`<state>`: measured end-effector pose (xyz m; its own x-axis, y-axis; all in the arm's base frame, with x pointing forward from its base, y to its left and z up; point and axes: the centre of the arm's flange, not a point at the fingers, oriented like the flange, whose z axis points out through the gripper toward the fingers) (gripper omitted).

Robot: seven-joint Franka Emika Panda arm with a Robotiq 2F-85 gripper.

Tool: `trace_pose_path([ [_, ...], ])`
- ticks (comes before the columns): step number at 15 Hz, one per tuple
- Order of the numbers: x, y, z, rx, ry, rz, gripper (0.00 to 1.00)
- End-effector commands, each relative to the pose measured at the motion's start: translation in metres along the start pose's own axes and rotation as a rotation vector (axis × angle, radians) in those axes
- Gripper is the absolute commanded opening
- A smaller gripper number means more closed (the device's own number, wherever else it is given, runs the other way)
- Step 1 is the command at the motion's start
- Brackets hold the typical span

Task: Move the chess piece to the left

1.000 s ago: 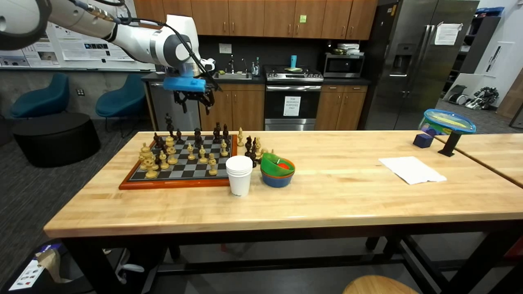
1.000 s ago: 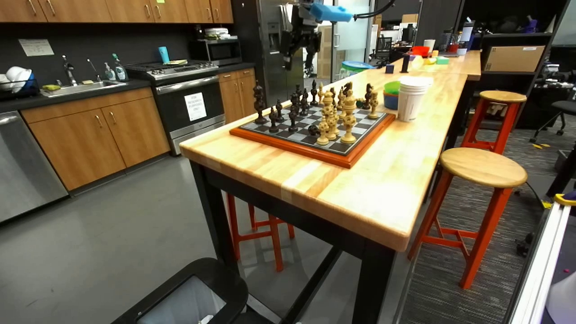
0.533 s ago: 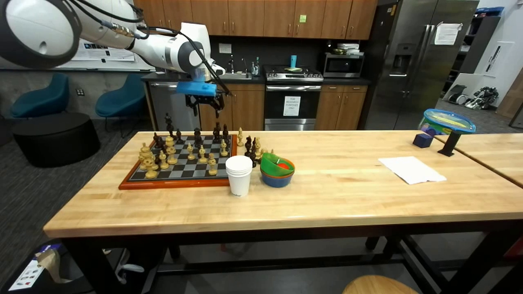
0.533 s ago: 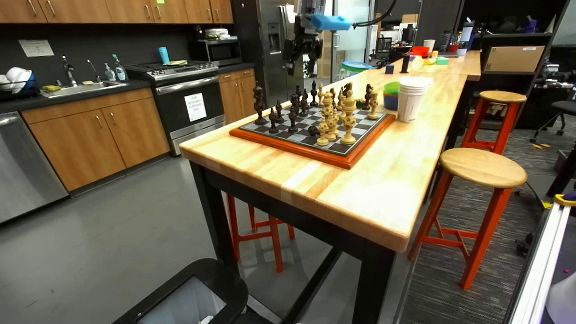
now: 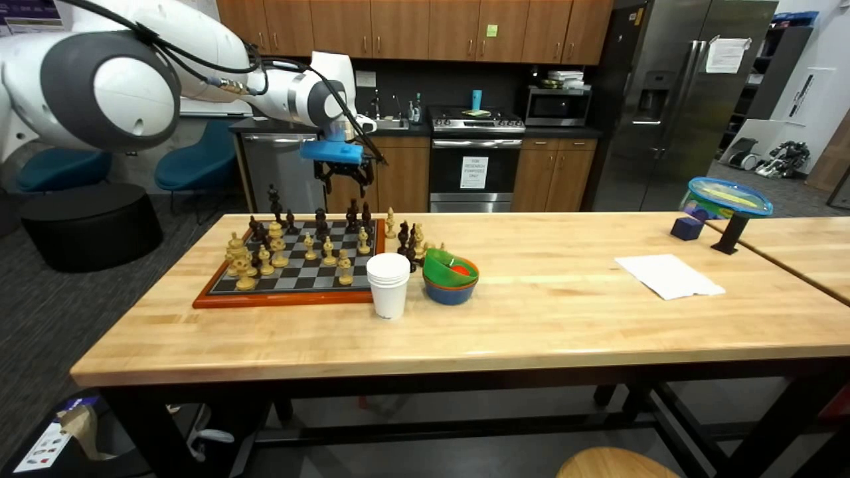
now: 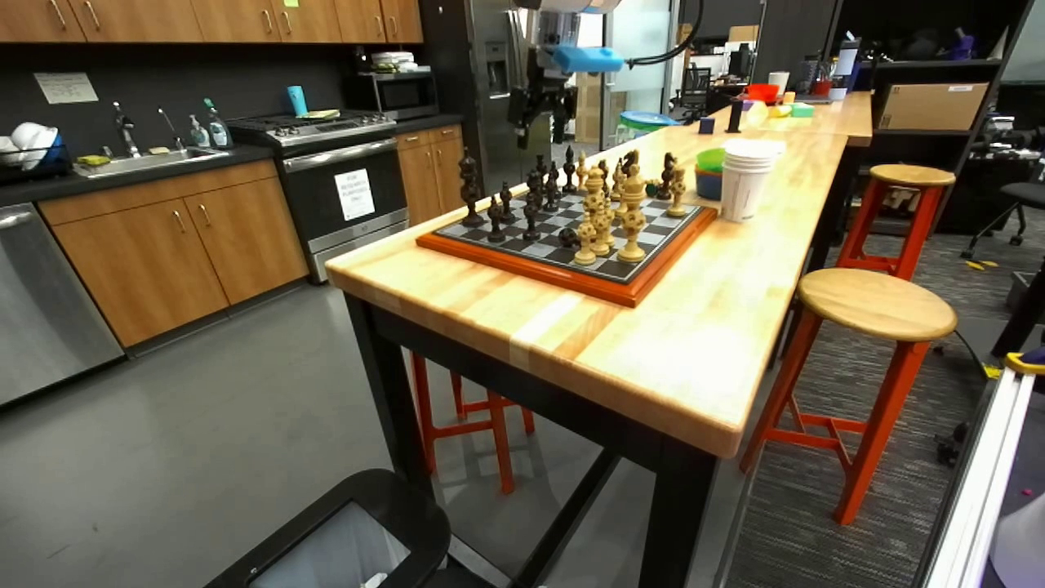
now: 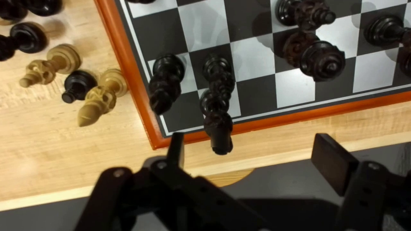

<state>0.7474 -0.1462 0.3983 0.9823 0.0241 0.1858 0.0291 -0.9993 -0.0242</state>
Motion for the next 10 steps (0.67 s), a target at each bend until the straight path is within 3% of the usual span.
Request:
trace_pose_path([
  [1, 0.026, 0.010, 0.006, 0.020, -0.016, 0.022, 1.00],
  [9, 0.041, 0.020, 0.016, 0.029, -0.030, 0.035, 1.00],
  [10, 0.042, 0.021, 0.017, 0.028, -0.030, 0.036, 0.75],
])
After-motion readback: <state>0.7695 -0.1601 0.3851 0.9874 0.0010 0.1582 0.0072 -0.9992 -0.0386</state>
